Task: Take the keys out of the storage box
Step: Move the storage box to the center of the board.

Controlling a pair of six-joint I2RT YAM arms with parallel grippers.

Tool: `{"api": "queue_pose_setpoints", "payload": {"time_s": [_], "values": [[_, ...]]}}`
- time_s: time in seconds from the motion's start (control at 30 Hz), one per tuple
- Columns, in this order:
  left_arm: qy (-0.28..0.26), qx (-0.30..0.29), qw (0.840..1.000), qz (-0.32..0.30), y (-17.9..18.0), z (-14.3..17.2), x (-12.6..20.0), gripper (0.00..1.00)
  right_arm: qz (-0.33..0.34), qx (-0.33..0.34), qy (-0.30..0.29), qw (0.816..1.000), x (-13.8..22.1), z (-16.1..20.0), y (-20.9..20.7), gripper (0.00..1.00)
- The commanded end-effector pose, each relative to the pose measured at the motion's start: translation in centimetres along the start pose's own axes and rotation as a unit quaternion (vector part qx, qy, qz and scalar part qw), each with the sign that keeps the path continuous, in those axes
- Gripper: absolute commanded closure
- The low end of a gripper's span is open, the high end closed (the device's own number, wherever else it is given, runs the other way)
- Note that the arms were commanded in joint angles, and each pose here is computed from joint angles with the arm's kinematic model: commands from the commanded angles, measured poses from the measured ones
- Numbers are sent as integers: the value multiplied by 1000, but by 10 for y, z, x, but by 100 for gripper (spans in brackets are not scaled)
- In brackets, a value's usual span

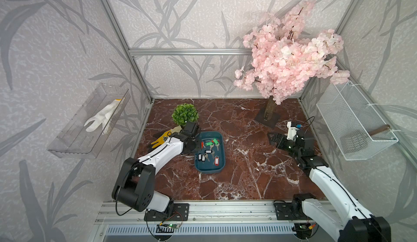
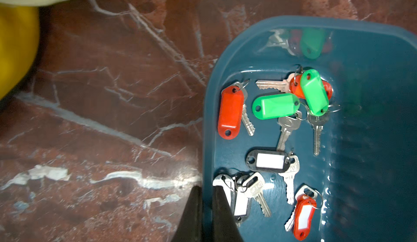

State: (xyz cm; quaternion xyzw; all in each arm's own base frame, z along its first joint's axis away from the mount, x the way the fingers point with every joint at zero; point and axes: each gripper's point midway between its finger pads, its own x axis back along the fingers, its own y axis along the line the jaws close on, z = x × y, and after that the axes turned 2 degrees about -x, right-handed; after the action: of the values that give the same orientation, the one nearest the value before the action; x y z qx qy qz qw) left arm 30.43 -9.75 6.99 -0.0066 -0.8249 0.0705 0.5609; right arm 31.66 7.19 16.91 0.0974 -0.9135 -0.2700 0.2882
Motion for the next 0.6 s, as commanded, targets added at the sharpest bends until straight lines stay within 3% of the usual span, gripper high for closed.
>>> {"api": "queue_pose_setpoints", "payload": {"time_s": [0.0,0.2,0.4,0.57], "values": [[15,-16,1000,-15,14,8,3,92,-12,18,-12,1000,0,-3,4,1],[12,-33,999,-29,18,-2,0,85,-12,22,-14,1000,1,-3,4,1],[-10,-30,999,-17,11,-17,12,63,-11,34,-19,999,6,-6,7,1],[-29,-34,999,32,-8,-22,37,50,-14,39,-23,999,10,-11,11,1]]}}
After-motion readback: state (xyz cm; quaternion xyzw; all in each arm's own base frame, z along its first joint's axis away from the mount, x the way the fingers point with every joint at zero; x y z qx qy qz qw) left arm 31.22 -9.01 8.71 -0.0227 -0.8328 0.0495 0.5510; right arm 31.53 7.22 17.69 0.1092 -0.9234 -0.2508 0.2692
